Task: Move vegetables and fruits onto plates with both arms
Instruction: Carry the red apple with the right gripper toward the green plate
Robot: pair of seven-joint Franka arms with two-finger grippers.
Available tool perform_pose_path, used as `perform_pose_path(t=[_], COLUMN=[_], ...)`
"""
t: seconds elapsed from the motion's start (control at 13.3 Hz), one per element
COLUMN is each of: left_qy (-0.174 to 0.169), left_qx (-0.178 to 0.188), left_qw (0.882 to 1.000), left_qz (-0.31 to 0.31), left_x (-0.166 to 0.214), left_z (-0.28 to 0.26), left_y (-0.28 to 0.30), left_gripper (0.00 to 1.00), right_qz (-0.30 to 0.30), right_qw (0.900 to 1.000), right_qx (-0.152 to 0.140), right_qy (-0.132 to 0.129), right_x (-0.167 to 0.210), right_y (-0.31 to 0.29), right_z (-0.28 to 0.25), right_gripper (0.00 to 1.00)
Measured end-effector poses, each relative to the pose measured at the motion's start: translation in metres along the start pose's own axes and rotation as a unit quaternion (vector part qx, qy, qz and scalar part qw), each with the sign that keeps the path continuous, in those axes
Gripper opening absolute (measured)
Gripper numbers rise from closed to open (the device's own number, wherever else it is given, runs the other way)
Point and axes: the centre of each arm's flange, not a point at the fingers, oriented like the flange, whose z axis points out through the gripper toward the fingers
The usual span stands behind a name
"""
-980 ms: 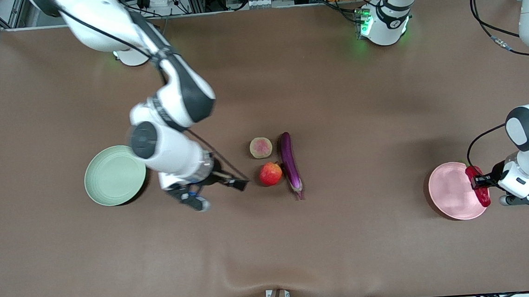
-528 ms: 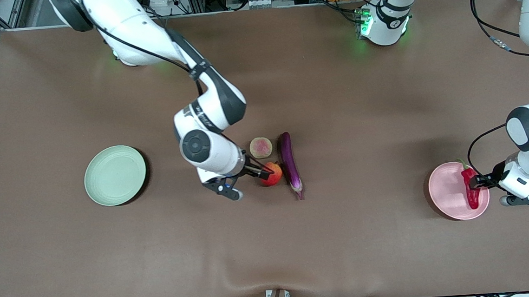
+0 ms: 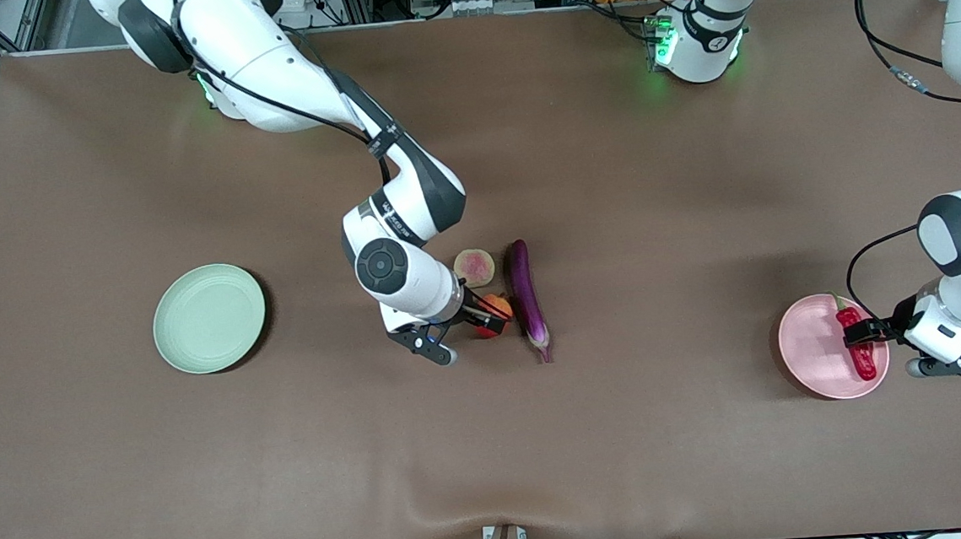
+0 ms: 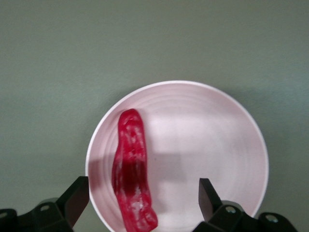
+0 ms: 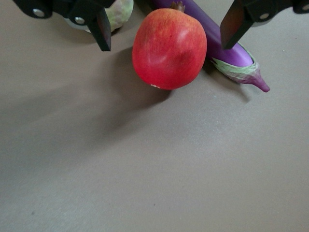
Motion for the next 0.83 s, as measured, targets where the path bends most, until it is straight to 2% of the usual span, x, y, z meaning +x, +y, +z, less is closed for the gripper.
perform_pose_path(t=[0.3, 0.68, 0.75, 0.83], left_qy=[-0.008, -0.020, -0.022, -0.026], left_qx=[0.001, -0.007, -0.012, -0.016], left_qw=[1.000, 0.998, 0.997, 0.996], left_qz=[-0.015, -0.067, -0.079, -0.090], left_x=[0.008, 0.012, 0.012, 0.011], left_z=[-0.021, -0.039, -0.041, -0.042], left_y=[0.040, 0.109, 0.120, 0.130], left_gripper=[1.00, 1.00, 1.00, 1.00], right_qz=[0.008, 0.012, 0.011, 0.011], right_qw=[1.000, 1.000, 1.000, 1.000], right_qx=[0.008, 0.012, 0.011, 0.011], right_qy=[0.006, 0.011, 0.010, 0.010], right_x=[-0.007, -0.018, -0.019, -0.019], right_y=[-0.005, -0.006, -0.006, -0.007], right_z=[0.013, 0.040, 0.041, 0.040], right_gripper=[1.00, 1.00, 0.93, 0.81])
